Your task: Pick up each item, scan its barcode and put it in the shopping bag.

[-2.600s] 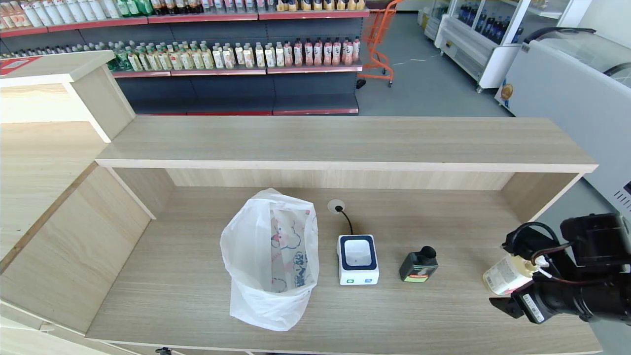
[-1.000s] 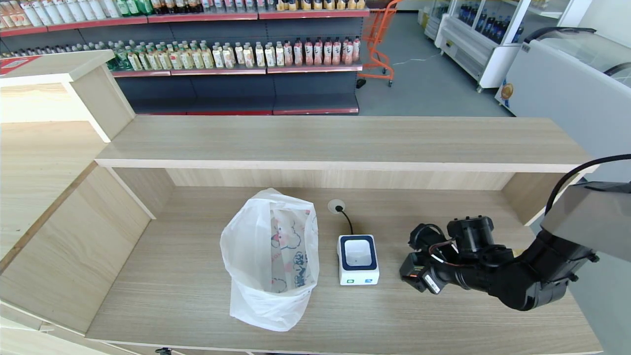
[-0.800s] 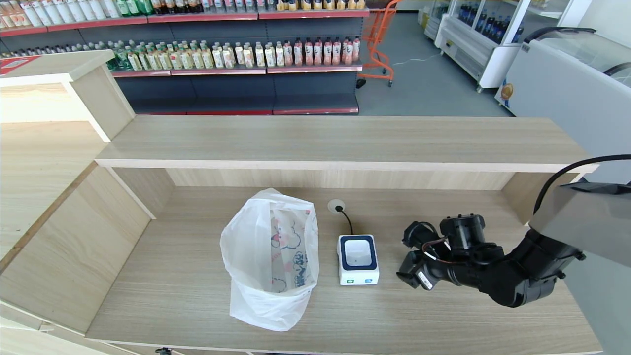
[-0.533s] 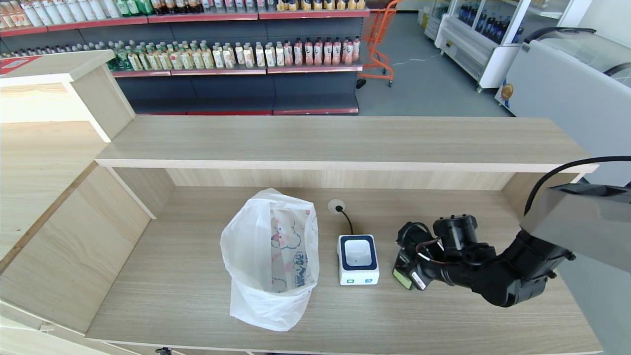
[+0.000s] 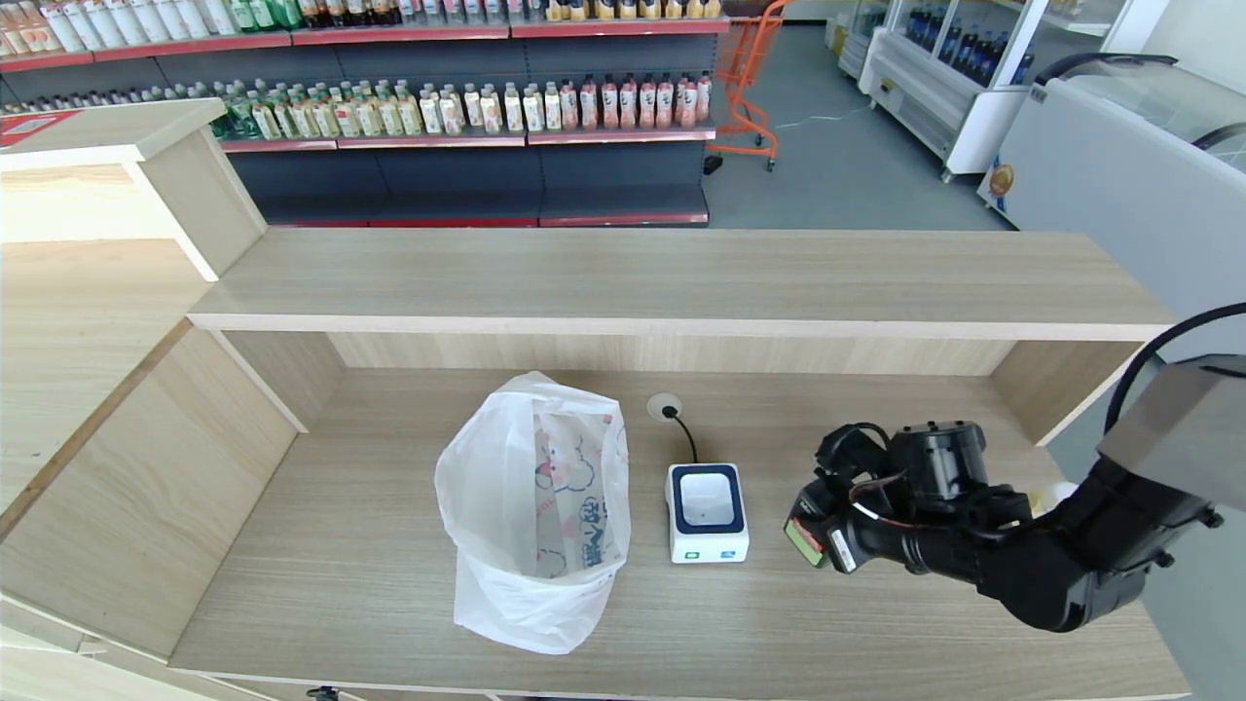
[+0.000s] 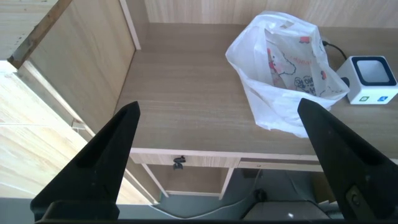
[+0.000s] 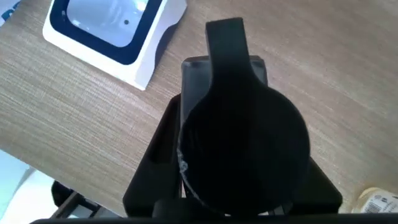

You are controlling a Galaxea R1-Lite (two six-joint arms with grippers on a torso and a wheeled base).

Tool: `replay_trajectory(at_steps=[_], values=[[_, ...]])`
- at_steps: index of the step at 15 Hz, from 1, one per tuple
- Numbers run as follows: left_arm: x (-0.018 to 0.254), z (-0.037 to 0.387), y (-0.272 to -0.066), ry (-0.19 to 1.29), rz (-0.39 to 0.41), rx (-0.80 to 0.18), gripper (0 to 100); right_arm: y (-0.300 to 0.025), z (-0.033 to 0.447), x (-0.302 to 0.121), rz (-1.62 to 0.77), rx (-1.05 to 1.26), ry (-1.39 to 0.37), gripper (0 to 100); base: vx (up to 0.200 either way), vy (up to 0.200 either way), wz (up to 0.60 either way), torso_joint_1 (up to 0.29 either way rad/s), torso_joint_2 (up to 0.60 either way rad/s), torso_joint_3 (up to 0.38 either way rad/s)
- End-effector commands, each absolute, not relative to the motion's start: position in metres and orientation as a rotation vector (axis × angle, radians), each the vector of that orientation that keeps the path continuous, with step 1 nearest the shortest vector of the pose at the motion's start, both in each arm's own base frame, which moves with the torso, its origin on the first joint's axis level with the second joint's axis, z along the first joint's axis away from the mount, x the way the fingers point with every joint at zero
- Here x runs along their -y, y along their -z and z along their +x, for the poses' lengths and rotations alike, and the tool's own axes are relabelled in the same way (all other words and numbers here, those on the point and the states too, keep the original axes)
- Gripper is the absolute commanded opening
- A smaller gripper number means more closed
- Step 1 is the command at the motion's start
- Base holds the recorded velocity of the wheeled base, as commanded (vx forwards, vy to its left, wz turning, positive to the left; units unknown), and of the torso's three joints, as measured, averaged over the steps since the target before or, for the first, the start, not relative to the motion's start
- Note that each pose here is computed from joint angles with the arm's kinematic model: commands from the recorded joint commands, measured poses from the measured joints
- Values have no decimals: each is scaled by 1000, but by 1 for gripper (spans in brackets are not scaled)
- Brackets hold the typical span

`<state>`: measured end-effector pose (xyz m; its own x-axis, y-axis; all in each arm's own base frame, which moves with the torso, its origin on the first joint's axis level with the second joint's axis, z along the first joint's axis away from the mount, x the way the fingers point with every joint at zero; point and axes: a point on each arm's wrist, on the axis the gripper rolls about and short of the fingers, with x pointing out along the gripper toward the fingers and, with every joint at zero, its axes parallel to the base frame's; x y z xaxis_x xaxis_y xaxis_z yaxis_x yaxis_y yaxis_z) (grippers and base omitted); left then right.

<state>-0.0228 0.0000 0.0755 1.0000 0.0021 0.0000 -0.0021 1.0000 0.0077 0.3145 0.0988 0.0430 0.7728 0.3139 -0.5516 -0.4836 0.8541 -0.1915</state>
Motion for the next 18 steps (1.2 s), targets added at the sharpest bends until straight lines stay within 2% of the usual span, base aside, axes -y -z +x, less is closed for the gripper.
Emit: replay_trajectory(at_steps=[1,2,3,6,9,12,15,18], values=[[0,-23,-76,-3,8,-2,100,-103,269,-63,-270,-392,-300,0,0,0,0,0,0,0],[0,-23,-76,-3,8,-2,100,-123,238,-43,-388,-334,-207,0,0,0,0,0,0,0],[0,-23,-76,-3,8,-2,100,-130,226,-38,-468,-317,-184,0,0,0,0,0,0,0],[0,-23,-76,-3,8,-2,100,-153,207,-19,-936,-205,-184,0,0,0,0,0,0,0],[0,-23,-76,-3,8,-2,100,-157,196,-19,-1360,31,-496,0,0,0,0,0,0,0],[0,-23,-76,-3,8,-2,100,-134,193,-14,-1699,343,-889,0,0,0,0,0,0,0],[0,-23,-76,-3,8,-2,100,-118,192,-16,-1836,684,-1051,0,0,0,0,0,0,0],[0,-23,-76,-3,8,-2,100,-109,190,-22,-1779,1107,-1067,0,0,0,0,0,0,0]])
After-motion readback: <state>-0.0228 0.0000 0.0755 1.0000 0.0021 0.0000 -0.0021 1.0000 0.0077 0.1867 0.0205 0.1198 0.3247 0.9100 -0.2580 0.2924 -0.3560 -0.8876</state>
